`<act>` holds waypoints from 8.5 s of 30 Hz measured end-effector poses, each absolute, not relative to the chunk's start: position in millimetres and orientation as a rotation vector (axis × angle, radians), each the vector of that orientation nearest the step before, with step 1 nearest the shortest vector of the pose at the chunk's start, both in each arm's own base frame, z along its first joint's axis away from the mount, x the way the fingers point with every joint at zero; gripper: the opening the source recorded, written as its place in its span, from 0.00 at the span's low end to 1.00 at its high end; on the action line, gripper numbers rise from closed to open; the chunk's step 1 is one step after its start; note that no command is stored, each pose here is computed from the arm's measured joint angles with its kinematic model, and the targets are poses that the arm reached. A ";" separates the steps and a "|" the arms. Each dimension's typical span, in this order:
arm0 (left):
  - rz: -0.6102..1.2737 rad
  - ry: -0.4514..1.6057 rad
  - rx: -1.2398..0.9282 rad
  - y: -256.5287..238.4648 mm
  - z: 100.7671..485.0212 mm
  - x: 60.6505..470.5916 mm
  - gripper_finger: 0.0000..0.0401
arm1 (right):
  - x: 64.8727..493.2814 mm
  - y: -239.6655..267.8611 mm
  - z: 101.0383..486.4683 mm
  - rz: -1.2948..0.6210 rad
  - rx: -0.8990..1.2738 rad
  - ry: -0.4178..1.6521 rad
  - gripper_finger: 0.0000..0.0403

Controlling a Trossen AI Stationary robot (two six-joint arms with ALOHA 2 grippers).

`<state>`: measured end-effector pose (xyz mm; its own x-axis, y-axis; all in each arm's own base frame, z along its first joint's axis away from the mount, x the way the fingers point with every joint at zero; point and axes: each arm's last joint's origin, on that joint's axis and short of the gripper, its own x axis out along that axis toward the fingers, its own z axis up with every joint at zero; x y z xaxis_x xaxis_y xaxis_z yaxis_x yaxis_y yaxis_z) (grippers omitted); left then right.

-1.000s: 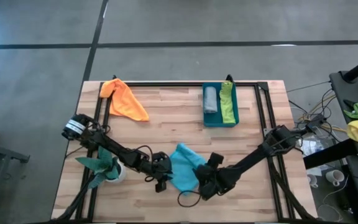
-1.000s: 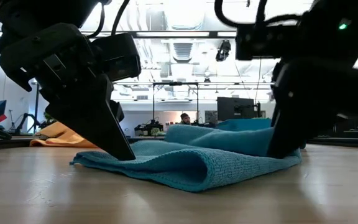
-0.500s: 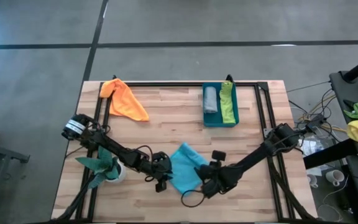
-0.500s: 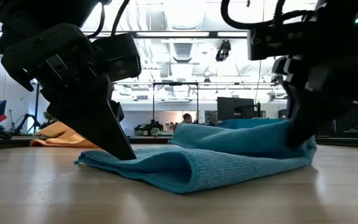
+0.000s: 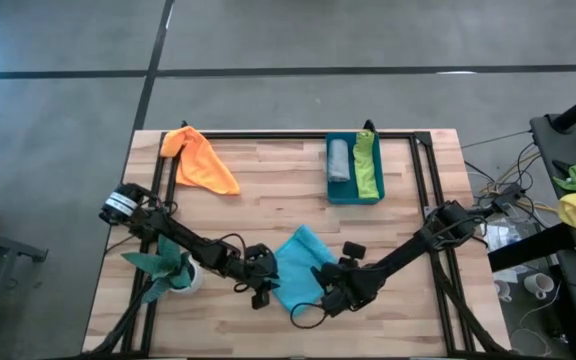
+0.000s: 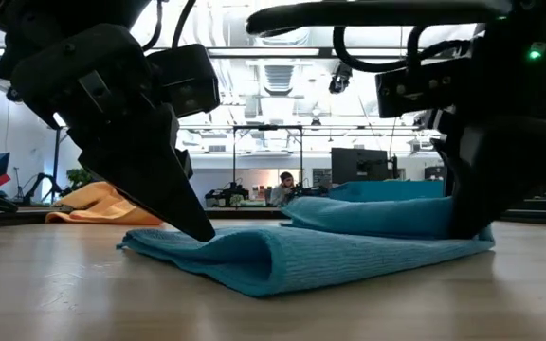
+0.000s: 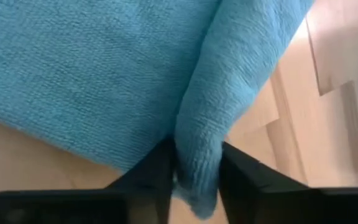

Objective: Roll microfiber towels into tight, uniform cylinder then place into a basket
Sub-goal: Roll the blue towel

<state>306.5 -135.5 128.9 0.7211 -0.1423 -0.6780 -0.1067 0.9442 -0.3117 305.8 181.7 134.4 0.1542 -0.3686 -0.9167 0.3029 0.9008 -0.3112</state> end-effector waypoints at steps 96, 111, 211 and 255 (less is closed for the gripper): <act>0.055 0.801 -0.364 -125.2 134.5 295.8 0.28 | 405.1 137.5 152.4 -0.613 0.077 1.485 0.23; 0.072 0.821 -0.352 -124.6 124.8 294.9 0.28 | 407.8 152.6 161.3 -0.547 0.033 1.447 0.25; 0.158 0.544 -0.211 -90.7 114.2 348.5 0.00 | 415.7 173.3 152.4 -0.571 -0.007 1.386 0.03; 0.022 0.477 0.023 -82.0 103.0 361.0 0.00 | 370.6 163.9 232.2 -0.266 -0.196 1.322 0.42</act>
<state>361.0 -82.0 103.0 0.8883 0.0260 -0.4585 -0.0154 0.9995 0.0268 370.6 163.9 232.2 0.2233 -0.3020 -0.9268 0.0806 0.9533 -0.2912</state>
